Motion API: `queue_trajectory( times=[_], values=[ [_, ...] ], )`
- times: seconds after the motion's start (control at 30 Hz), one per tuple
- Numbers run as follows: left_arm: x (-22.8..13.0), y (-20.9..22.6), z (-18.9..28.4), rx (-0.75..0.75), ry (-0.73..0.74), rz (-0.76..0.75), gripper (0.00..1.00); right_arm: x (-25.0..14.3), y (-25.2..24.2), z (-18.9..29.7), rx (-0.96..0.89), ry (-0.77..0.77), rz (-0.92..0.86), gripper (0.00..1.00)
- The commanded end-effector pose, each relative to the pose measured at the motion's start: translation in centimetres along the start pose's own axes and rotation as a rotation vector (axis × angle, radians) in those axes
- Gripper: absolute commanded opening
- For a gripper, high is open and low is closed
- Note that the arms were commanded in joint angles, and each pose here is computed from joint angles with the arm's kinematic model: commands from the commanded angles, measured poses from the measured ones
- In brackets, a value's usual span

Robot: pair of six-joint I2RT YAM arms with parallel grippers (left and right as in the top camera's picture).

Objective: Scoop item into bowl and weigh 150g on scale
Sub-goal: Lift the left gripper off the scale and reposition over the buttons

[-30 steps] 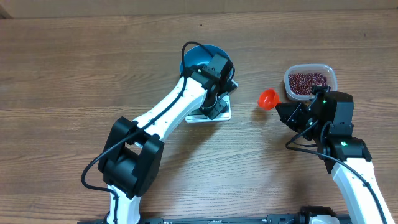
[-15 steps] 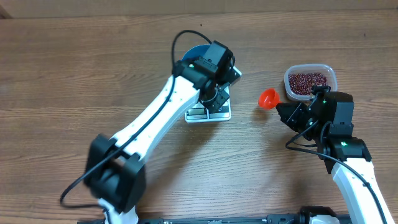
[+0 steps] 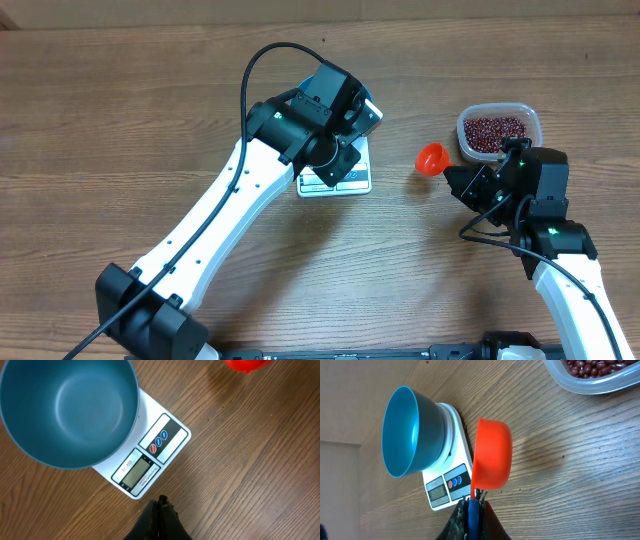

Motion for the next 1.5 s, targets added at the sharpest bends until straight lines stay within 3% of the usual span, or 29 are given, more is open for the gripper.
queue_trajectory(
  times=[0.0, 0.7, 1.13, 1.47],
  values=[
    [0.0, 0.1, 1.6, 0.001, -0.039, 0.024, 0.05, 1.1, 1.2, 0.8, 0.023, -0.039, 0.027, 0.04],
    [-0.7, 0.4, -1.5, 0.007, -0.048, 0.044, 0.04, 3.0, 0.3, 1.0, -0.053, -0.15, 0.037, 0.04],
    [-4.2, -1.2, -7.3, -0.018, -0.014, 0.029, 0.04, 3.4, 0.7, 1.0, -0.036, -0.169, 0.046, 0.04],
    [-6.4, -2.3, -11.7, 0.052, -0.02, -0.022, 0.04, 3.2, 0.5, 1.0, -0.043, -0.16, 0.041, 0.04]
  ],
)
Point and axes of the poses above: each gripper's point midway between its finger pads, its own z axis back along the fingers, its own y axis along the line the jaws close on, x = y × z, the point moved 2 cm from there along z, back along the fingers, and after that the axes turned 5 degrees about -z, right-handed, at the moved point
